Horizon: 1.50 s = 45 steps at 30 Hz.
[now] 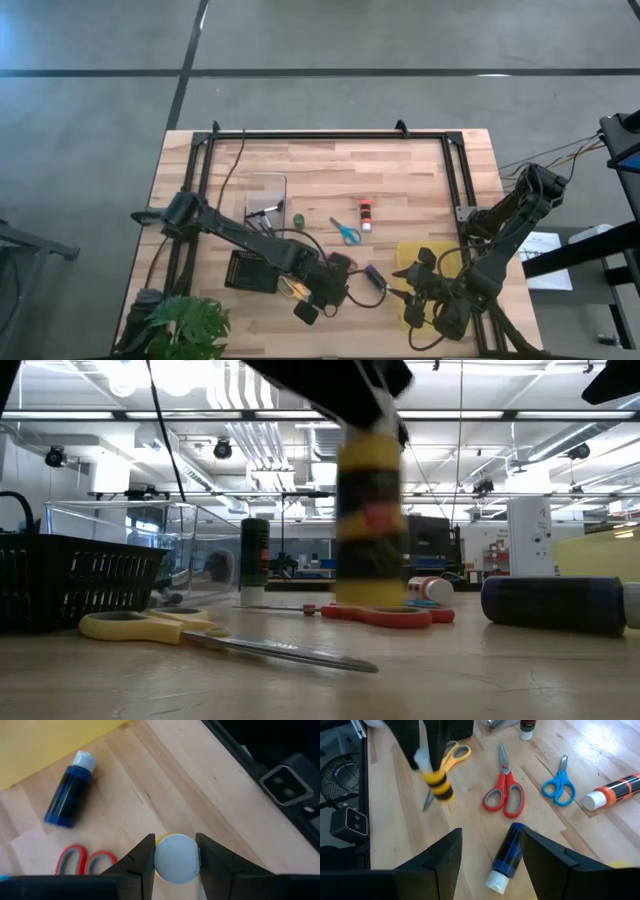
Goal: Pick & Place Paint Supplies
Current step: Put the yellow paint bottle into the black basket
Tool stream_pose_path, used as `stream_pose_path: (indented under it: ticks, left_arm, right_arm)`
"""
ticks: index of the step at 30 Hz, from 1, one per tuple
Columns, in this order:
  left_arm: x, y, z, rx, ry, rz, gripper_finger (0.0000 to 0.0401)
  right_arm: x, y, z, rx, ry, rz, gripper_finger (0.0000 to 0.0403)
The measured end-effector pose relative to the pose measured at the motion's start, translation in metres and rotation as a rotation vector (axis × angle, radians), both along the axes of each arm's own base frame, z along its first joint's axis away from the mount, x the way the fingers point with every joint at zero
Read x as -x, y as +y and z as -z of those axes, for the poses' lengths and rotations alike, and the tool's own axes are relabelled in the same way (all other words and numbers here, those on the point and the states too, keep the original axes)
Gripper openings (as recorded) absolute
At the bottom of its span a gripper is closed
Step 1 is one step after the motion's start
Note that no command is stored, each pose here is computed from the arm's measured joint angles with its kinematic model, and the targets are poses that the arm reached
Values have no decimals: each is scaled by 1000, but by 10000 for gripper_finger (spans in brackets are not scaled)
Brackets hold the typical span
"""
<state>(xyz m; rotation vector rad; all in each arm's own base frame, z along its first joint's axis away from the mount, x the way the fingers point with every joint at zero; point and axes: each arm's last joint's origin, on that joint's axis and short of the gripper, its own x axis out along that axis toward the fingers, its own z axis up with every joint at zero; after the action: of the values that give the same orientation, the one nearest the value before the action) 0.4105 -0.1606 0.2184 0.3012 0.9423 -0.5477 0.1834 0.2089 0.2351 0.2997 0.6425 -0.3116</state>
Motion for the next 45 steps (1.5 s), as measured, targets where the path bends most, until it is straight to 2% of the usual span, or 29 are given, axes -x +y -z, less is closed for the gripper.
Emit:
stream_pose_path:
  ticks: [9, 14, 17, 22, 30, 37, 45]
  left_arm:
    - [34, 12, -52, 42, 33, -98, 121]
    - [67, 19, -65, 42, 12, -199, 121]
    - [94, 29, -67, 53, -6, -290, 121]
    - [142, 48, -65, 129, -59, -427, 121]
    - [207, 76, -47, 216, -66, -607, 121]
    - [233, 86, -34, 252, -44, -667, 121]
    - [240, 86, -29, 222, 3, -686, 121]
  right_arm:
    - [-1, 1, -1, -13, -26, 8, 196]
    - [-2, 2, 2, -4, -23, 8, 196]
    - [-3, 3, 5, 4, -18, 8, 196]
    - [-3, 3, 7, 11, -18, 13, 196]
    - [-3, 3, 6, 1, -34, 30, 196]
    - [-4, 3, 6, -10, -39, 35, 196]
    - [-4, 4, 5, -14, -43, 33, 196]
